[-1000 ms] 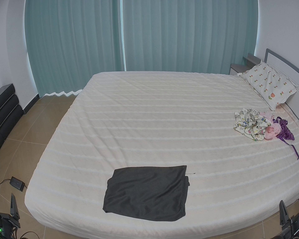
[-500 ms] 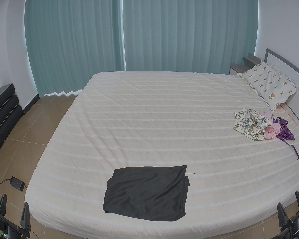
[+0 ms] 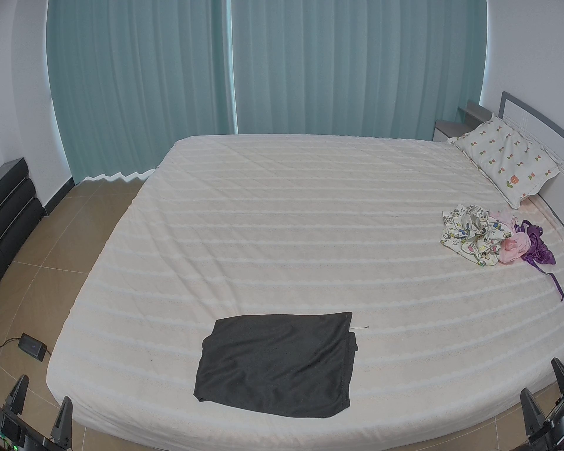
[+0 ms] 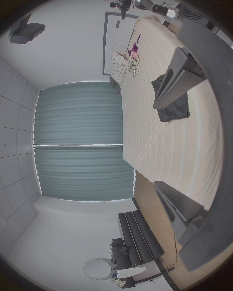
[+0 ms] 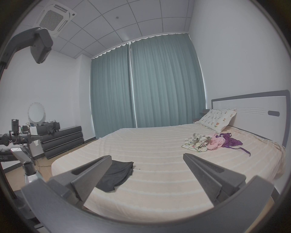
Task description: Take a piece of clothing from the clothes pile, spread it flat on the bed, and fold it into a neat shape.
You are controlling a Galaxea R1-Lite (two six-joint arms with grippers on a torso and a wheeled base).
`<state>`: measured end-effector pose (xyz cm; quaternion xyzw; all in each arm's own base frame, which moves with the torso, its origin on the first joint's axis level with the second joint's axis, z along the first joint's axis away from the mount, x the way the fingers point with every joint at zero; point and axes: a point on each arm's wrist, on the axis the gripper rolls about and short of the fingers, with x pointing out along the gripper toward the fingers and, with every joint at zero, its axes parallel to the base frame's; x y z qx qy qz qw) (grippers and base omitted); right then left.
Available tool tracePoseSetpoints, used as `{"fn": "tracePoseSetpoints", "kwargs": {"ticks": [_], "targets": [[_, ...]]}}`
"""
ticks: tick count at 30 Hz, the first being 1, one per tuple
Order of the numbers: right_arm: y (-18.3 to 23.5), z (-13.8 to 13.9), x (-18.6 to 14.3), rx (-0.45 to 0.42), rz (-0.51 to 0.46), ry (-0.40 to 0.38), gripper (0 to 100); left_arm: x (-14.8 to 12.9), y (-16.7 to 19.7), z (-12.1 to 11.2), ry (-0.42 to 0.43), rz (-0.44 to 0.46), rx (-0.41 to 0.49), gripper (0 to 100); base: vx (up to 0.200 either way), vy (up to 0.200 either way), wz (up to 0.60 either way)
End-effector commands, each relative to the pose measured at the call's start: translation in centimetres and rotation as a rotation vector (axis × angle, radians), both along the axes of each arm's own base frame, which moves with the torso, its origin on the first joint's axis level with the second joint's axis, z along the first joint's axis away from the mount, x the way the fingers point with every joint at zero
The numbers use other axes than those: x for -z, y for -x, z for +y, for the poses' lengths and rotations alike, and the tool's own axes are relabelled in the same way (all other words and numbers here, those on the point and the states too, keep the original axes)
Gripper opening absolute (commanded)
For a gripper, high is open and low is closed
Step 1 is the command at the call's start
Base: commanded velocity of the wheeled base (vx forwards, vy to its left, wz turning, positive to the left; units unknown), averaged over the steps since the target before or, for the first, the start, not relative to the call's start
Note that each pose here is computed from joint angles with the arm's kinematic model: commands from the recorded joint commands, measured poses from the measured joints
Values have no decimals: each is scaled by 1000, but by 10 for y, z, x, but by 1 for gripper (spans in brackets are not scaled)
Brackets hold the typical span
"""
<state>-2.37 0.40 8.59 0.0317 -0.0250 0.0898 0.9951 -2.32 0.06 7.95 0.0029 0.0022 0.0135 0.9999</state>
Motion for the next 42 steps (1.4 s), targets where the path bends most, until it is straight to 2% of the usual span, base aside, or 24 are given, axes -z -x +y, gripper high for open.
{"fn": "tracePoseSetpoints", "kwargs": {"ticks": [1,5,10,12,28,42], "targets": [[-1,-1,4,65,1,1,100,4,0,0,7,-3,10,100,0,0,0],[-1,-4,4,158,5,-1,100,4,0,0,9,-3,10,100,0,0,0],[-1,-4,4,200,1,-5,100,4,0,0,9,-4,9,100,0,0,0],[-1,-5,8,240,39,17,100,4,0,0,10,-4,10,100,0,0,0],[-1,-5,9,216,40,24,100,4,0,0,9,-4,12,100,0,0,0],[-1,-4,10,186,48,74,100,4,0,0,9,-4,12,100,0,0,0]]}}
